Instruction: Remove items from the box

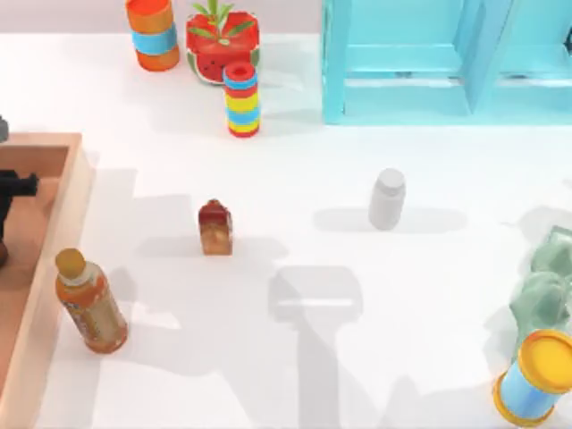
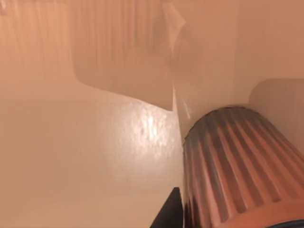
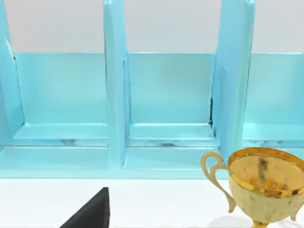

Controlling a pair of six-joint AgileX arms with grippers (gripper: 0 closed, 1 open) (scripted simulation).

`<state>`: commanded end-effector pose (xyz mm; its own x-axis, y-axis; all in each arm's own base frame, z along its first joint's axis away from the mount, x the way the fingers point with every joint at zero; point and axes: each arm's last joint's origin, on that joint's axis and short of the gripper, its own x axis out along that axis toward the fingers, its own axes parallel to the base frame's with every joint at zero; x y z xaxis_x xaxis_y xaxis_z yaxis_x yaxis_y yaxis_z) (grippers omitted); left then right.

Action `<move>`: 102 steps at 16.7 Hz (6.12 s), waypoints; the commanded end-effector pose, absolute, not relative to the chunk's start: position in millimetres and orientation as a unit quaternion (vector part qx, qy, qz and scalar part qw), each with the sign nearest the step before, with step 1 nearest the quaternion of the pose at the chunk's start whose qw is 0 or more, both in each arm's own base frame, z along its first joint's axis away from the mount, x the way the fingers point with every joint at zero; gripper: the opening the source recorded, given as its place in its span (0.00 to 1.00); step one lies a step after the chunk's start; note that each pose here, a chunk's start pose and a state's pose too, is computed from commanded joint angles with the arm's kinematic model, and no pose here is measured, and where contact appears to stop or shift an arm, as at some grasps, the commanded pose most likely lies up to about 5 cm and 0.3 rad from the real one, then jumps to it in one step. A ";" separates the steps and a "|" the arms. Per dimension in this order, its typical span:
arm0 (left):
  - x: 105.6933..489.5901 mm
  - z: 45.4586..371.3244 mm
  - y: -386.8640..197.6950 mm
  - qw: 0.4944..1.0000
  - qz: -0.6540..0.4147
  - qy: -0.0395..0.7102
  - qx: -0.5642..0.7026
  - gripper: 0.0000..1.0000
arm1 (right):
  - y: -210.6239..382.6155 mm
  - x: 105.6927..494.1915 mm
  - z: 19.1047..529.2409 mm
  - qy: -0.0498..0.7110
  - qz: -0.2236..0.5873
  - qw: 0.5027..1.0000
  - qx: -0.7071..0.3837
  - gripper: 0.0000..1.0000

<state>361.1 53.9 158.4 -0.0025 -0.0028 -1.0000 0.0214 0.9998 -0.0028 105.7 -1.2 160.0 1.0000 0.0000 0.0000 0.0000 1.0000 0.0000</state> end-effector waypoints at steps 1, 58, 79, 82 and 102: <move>361.1 158.4 53.9 0.706 -0.009 0.708 0.007 0.00 | -1.2 105.7 160.0 0.000 0.000 1.000 0.000 1.00; 215.9 196.9 -238.1 0.706 -0.007 0.708 0.012 0.00 | -1.2 105.7 160.0 0.000 0.000 1.000 0.000 1.00; 215.0 154.5 -237.0 0.707 -0.008 0.707 0.008 0.68 | -1.2 105.7 160.0 0.000 0.000 1.000 0.000 1.00; 215.0 154.5 -237.0 0.707 -0.008 0.707 0.008 0.90 | -1.2 105.7 160.0 0.000 0.000 1.000 0.000 1.00; 217.3 228.6 -240.3 0.707 -0.007 0.708 0.010 1.00 | -1.2 105.7 160.0 0.000 0.000 1.000 0.000 1.00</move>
<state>217.3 -240.3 228.6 -0.0015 0.0044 -1.0000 0.0243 0.9997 0.0044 105.7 -1.2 160.0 1.0000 0.0000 0.0000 0.0000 1.0000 0.0000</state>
